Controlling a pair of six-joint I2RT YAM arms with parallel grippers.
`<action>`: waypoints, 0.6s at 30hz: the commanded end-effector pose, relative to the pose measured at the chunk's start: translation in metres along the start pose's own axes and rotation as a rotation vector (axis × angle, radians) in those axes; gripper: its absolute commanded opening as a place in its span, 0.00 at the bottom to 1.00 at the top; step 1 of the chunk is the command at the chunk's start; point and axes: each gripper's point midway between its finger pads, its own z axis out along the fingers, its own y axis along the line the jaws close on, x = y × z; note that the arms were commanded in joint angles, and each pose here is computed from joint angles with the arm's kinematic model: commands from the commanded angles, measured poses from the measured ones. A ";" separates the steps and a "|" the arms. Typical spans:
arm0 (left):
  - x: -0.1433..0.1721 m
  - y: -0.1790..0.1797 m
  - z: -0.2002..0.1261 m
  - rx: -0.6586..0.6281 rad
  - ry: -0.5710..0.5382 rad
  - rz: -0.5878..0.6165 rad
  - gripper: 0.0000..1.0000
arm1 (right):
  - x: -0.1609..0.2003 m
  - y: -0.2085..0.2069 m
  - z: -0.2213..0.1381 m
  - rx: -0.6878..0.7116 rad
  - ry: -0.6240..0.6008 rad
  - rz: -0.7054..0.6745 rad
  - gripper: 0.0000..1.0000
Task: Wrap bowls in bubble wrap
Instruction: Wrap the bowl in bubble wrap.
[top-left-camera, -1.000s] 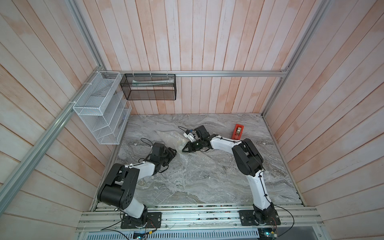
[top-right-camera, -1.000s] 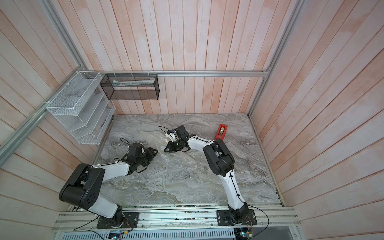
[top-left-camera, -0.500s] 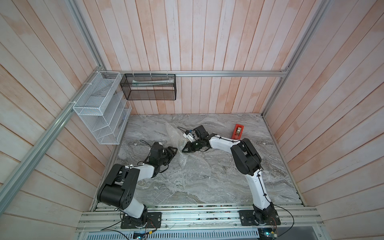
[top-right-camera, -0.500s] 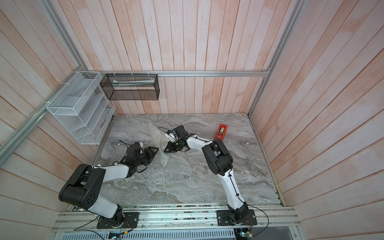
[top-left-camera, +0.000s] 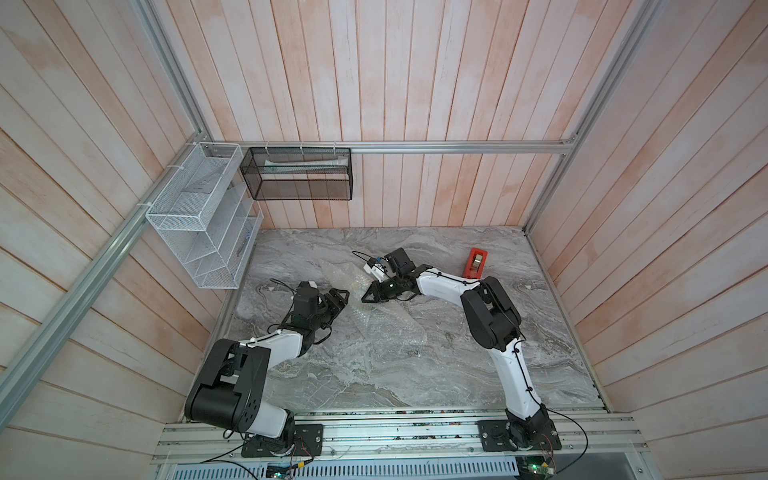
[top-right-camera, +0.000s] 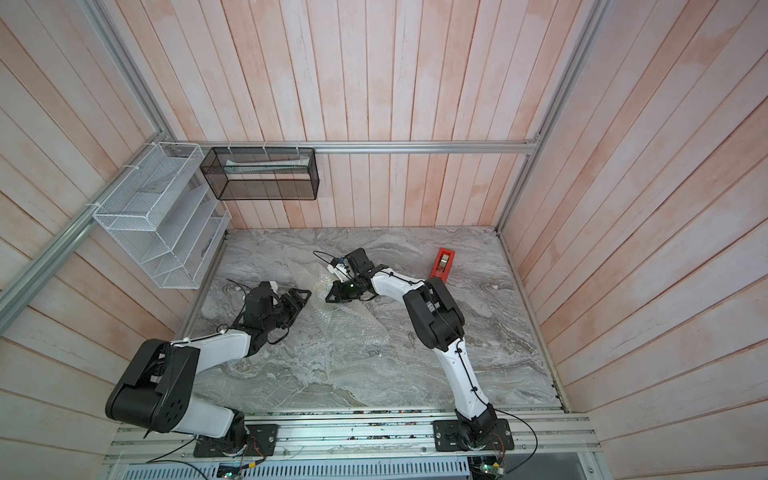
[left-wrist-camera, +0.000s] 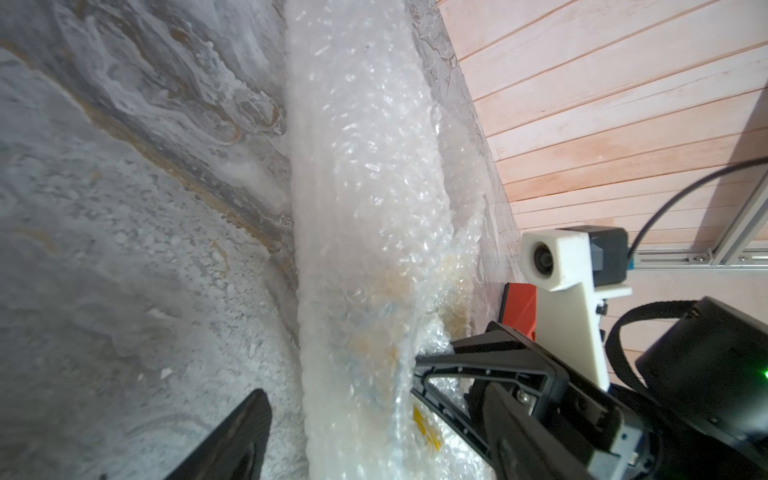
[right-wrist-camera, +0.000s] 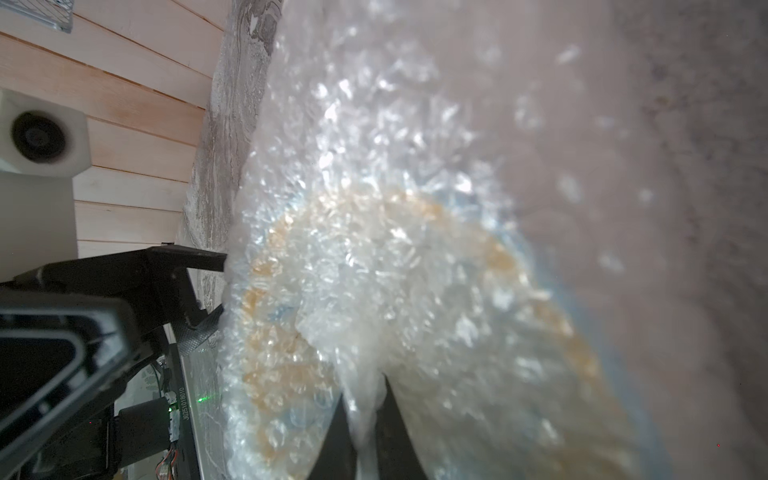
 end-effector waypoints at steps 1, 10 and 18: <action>-0.002 -0.004 0.015 0.013 0.030 0.035 0.84 | 0.013 0.000 0.014 -0.003 0.053 -0.007 0.10; -0.004 -0.013 0.036 0.061 0.078 0.040 0.83 | 0.014 -0.001 0.017 0.009 0.058 -0.008 0.10; 0.006 0.004 0.055 0.023 0.139 0.019 0.71 | 0.011 0.002 0.018 0.005 0.055 -0.011 0.10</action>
